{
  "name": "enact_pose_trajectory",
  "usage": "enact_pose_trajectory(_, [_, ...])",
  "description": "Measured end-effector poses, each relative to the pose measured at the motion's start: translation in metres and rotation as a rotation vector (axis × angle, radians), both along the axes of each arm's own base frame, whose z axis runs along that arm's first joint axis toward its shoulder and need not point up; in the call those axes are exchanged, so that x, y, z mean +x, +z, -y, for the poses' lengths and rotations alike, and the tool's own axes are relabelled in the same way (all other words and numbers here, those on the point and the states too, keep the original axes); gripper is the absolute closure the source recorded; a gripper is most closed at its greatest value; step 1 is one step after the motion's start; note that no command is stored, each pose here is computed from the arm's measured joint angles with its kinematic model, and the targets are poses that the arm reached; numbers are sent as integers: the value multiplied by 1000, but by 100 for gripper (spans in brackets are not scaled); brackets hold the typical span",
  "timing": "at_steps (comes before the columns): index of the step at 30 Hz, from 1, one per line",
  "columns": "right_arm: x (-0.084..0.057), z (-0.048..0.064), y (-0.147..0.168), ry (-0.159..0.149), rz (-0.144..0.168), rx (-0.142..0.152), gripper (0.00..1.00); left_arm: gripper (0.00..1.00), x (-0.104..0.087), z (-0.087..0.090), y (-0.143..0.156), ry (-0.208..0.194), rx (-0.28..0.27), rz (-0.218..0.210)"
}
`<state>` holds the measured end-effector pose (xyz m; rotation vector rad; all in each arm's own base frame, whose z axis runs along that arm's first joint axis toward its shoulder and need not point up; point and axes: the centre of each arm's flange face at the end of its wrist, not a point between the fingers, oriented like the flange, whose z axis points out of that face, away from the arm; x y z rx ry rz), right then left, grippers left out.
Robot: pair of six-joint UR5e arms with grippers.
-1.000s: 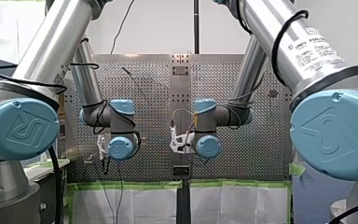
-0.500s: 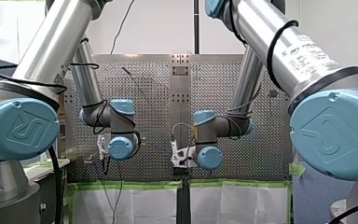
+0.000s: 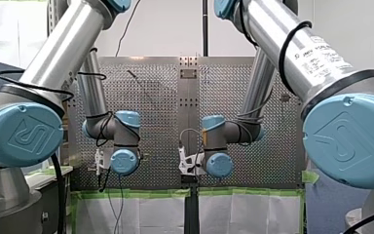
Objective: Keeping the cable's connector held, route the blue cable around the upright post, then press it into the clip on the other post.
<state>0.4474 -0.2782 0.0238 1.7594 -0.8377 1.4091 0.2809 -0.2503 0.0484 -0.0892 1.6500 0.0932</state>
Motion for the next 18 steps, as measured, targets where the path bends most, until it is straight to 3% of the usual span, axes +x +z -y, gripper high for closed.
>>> enact_pose_trajectory(14, [-1,1,1,0,1,3,100,100,0,0,-2,-1,6,-4])
enact_pose_trajectory(18, [-5,14,15,-14,24,12,100,100,6,2,6,-1,-10,18])
